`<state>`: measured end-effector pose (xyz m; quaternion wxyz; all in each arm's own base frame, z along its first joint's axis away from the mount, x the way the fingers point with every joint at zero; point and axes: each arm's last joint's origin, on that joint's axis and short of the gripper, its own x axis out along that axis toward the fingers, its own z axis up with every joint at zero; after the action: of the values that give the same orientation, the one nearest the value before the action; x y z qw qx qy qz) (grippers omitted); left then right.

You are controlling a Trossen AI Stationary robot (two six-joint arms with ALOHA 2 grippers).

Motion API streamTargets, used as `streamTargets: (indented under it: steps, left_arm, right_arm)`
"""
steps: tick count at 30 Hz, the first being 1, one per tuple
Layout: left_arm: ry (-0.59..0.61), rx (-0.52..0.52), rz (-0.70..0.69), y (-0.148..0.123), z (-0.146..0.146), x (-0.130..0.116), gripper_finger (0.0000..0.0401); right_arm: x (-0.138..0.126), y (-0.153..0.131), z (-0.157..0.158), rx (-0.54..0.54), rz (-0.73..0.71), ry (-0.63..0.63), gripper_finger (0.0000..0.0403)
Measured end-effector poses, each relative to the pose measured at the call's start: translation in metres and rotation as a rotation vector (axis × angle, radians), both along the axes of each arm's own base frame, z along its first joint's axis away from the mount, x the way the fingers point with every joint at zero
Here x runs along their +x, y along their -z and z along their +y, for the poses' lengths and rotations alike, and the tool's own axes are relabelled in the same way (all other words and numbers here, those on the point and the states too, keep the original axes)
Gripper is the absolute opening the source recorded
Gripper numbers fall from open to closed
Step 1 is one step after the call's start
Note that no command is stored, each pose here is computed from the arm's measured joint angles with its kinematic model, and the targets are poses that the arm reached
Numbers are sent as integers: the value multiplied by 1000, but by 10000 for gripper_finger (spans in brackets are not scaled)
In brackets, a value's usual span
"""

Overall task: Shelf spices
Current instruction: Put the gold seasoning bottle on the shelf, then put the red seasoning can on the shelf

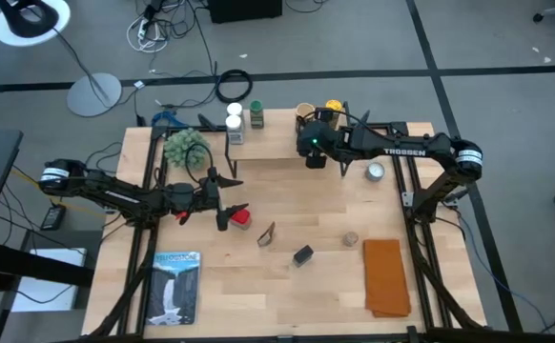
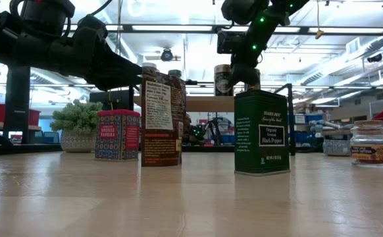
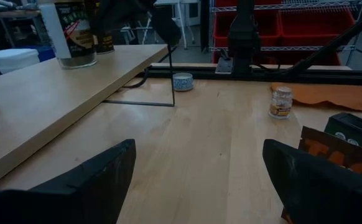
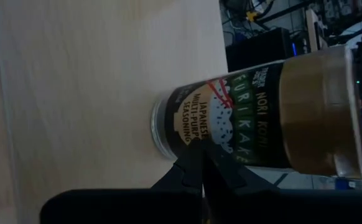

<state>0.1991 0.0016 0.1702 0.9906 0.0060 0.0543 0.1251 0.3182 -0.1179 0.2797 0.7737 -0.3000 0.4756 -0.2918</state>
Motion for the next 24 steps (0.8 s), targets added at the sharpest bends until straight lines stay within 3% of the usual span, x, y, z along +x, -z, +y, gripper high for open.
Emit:
streamTargets:
  steps: [13,20,24]
  left_arm:
    - [0,1,0,0,0,0,357]
    - [0,2,2,0,0,0,357]
    - [0,2,3,0,0,0,357]
  right_arm:
    - [-3,-1,-10,-3,-7,31,0]
    - [1,-6,16,26,-63,-11,0]
    - [-9,-18,35,83,-134,13,0]
